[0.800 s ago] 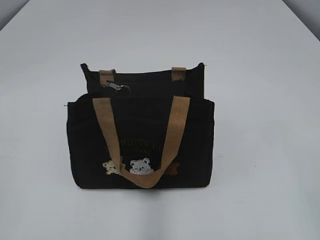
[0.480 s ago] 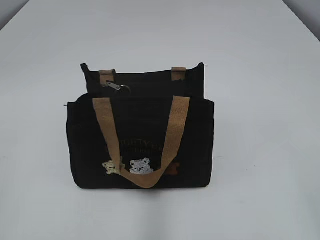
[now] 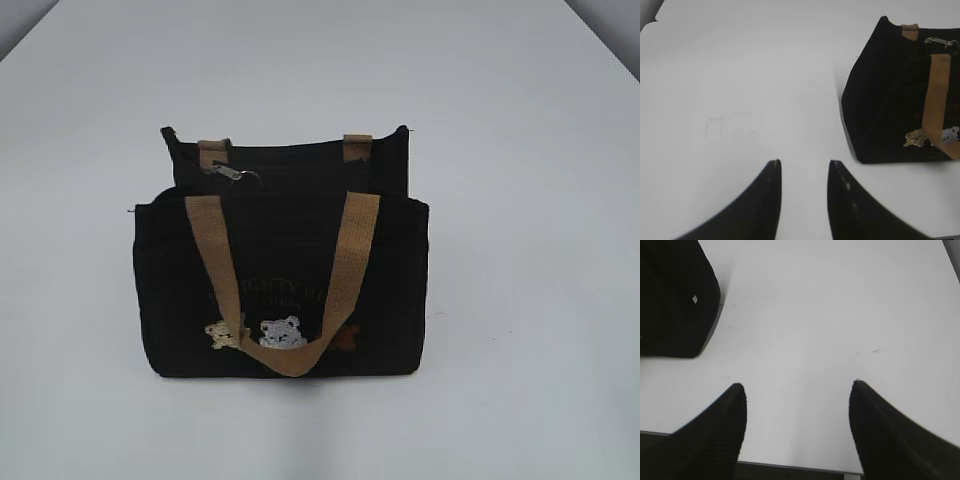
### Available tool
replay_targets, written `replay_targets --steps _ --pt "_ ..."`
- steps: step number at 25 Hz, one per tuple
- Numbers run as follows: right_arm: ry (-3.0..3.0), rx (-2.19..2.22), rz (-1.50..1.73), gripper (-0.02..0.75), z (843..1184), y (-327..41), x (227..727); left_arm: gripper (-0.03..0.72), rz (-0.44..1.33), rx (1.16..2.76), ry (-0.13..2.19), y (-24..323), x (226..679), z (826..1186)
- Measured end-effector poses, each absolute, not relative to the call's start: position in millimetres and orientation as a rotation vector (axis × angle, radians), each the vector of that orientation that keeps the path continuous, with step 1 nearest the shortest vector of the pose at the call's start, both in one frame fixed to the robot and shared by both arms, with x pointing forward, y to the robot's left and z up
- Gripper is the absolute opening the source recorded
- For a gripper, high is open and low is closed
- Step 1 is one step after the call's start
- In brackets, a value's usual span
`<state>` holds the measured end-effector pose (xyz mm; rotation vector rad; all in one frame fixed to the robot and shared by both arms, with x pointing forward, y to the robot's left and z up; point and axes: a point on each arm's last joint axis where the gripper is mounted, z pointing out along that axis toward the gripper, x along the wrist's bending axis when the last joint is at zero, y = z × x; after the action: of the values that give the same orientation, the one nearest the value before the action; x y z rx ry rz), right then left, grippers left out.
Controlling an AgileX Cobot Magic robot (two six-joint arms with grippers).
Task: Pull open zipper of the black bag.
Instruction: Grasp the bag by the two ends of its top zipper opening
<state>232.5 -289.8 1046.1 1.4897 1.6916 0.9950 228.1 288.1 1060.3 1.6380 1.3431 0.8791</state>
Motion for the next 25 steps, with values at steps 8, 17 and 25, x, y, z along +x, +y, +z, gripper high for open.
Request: replay_targets --steps 8,17,25 --pt "1.692 1.490 0.995 0.503 1046.1 -289.8 232.5 0.239 0.879 1.638 1.343 288.1 228.1 1060.3" --pt "1.707 1.505 1.003 0.503 1047.0 -288.4 235.6 0.239 0.771 1.610 1.345 281.5 246.6 1073.0" --pt "1.770 1.446 1.207 0.503 1070.3 -273.5 292.9 0.243 0.283 1.417 1.459 258.1 332.0 1086.6"
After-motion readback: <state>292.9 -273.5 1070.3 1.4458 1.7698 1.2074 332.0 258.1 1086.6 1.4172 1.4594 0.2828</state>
